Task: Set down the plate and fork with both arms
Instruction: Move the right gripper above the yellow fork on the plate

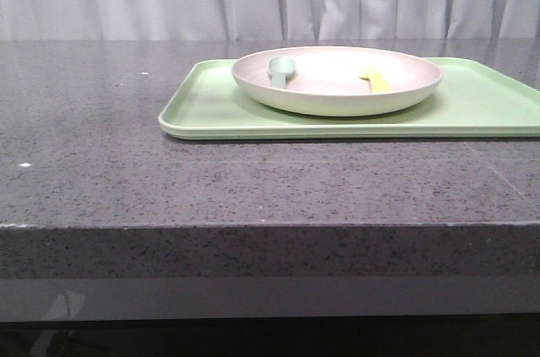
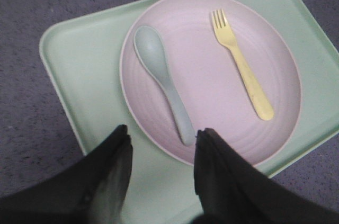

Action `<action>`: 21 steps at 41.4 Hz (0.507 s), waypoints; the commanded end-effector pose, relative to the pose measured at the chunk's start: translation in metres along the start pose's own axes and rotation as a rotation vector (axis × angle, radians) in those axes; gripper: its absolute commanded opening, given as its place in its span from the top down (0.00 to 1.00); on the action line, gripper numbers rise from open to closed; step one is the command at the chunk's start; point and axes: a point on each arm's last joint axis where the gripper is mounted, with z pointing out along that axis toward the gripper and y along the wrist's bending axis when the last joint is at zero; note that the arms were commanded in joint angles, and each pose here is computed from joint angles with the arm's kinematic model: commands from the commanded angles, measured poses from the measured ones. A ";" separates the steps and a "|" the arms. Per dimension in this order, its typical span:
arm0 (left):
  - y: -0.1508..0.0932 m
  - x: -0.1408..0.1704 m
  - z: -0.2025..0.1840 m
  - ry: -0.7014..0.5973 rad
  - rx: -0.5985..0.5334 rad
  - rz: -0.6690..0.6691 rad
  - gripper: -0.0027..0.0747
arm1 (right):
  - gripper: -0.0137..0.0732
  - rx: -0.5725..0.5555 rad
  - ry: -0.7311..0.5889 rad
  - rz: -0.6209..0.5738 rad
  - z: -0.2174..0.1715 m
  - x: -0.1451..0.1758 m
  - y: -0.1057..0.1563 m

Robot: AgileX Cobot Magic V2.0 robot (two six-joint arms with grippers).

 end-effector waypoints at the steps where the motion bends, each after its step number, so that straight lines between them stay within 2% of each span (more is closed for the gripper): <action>1: -0.006 -0.006 -0.056 -0.158 -0.025 0.035 0.58 | 0.36 0.003 -0.103 -0.013 -0.002 -0.017 0.000; 7: -0.003 0.023 -0.084 -0.189 -0.084 0.066 0.58 | 0.36 0.003 -0.103 -0.013 -0.002 -0.017 0.000; 15: 0.011 0.076 -0.107 -0.170 -0.231 0.064 0.58 | 0.36 0.003 -0.103 -0.013 -0.002 -0.017 0.000; 21: 0.013 0.117 -0.117 -0.150 -0.240 0.060 0.58 | 0.36 0.003 -0.103 -0.013 -0.002 -0.017 0.000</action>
